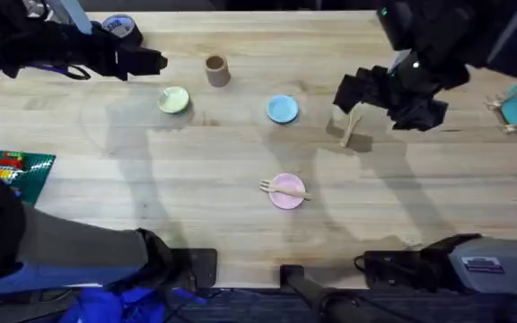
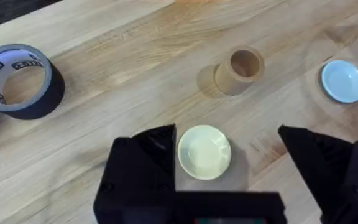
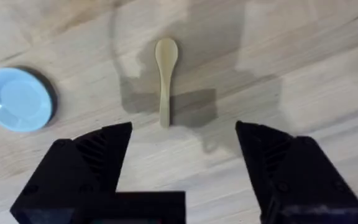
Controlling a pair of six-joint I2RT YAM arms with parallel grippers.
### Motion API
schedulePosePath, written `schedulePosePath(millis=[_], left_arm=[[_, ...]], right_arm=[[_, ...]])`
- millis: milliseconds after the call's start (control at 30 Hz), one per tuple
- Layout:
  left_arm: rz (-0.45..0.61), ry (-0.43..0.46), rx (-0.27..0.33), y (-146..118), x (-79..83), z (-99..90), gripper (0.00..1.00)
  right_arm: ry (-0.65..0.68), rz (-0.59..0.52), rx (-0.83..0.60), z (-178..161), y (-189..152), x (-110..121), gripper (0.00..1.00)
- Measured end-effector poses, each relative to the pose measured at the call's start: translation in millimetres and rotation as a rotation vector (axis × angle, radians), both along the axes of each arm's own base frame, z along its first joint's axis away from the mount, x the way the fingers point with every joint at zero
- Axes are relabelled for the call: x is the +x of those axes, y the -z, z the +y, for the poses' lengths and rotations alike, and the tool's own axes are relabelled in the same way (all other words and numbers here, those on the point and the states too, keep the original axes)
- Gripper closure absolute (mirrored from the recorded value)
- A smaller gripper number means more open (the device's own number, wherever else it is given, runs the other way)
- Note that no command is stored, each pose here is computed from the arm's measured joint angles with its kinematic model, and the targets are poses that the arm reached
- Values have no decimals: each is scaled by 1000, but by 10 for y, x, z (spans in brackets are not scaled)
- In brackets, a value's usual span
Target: Pick up a utensil and set it on the pink plate, then put the other utensil in the container.
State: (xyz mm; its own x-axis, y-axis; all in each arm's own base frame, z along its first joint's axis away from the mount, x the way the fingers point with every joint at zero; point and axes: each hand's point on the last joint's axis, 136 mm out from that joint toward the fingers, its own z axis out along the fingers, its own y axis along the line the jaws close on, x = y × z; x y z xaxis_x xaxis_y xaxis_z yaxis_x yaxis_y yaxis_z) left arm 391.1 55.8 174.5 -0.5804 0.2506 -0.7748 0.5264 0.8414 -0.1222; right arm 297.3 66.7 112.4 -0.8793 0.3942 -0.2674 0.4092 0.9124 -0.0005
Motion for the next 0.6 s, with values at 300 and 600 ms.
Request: schedulePosePath(millis=[300,600], left_arm=[[-32,10,52,54,88,75,8],[-33,11,54,54,88,75,8]], right_arm=[[210,51,24,30,297,43,41],[222,87,-51,43,639,125,6]])
